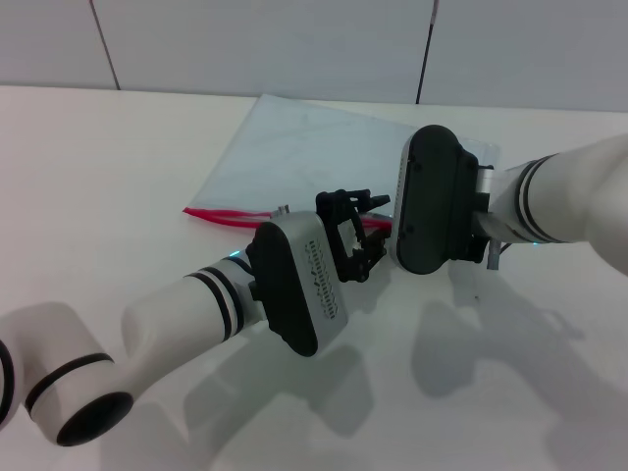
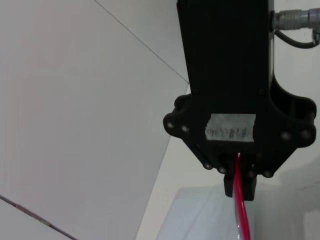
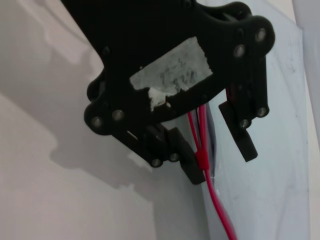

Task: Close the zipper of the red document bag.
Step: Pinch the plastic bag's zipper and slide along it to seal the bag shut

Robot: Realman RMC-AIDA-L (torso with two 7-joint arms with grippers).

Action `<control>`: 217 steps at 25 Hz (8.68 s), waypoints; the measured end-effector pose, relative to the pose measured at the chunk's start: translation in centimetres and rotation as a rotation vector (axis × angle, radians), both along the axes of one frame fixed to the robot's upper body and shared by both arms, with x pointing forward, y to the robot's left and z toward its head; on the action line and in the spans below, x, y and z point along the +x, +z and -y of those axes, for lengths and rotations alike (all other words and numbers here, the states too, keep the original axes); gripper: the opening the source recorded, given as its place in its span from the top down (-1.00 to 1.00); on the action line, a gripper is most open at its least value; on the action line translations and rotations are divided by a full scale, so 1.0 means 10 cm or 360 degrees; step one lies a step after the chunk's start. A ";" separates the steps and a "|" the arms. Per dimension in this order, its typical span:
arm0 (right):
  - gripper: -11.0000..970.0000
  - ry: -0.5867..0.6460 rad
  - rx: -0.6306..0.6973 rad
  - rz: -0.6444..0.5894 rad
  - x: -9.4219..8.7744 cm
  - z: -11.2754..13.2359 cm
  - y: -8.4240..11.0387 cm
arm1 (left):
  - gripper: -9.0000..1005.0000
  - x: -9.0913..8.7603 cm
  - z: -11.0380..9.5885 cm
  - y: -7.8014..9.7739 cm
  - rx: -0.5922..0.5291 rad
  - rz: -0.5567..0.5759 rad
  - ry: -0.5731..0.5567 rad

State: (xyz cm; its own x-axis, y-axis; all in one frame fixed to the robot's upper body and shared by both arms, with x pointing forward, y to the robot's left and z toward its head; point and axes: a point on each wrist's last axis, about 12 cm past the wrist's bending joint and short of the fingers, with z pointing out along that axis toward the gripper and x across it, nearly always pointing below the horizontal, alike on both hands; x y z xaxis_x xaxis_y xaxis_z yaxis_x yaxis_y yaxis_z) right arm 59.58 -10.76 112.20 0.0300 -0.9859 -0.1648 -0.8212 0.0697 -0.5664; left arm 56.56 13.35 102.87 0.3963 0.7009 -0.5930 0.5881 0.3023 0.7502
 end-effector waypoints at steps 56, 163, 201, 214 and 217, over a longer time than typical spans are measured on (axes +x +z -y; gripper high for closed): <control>0.88 0.0095 -0.0038 0.0014 -0.07 -0.12 -0.03 | 0.64 -0.10 -0.11 -0.09 0.0035 0.0013 -0.0020; 0.88 0.0185 -0.0086 0.0021 -0.14 -0.23 -0.04 | 0.80 -0.07 -0.30 -0.09 0.0103 0.0142 -0.0096; 0.88 -0.0307 0.0083 -0.0033 0.28 0.39 0.05 | 0.77 -0.38 -0.69 -0.25 -0.0114 0.0105 0.0230; 0.88 -0.0543 0.0129 -0.0096 0.40 0.73 0.04 | 0.75 -0.35 -0.79 -0.22 -0.0140 0.0148 0.0312; 0.88 -0.0572 0.0141 -0.0100 0.42 0.78 0.04 | 0.75 -0.35 -0.80 -0.21 -0.0142 0.0160 0.0311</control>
State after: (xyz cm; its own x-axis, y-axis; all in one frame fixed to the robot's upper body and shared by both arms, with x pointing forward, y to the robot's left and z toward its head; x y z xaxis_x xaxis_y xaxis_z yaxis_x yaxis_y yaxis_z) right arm 63.75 -18.57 112.63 -0.3285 -0.9134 -0.2403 -0.7683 0.4064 -0.4945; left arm 53.10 21.36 100.75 0.3183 0.7169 -0.6203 0.4355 0.4706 0.7674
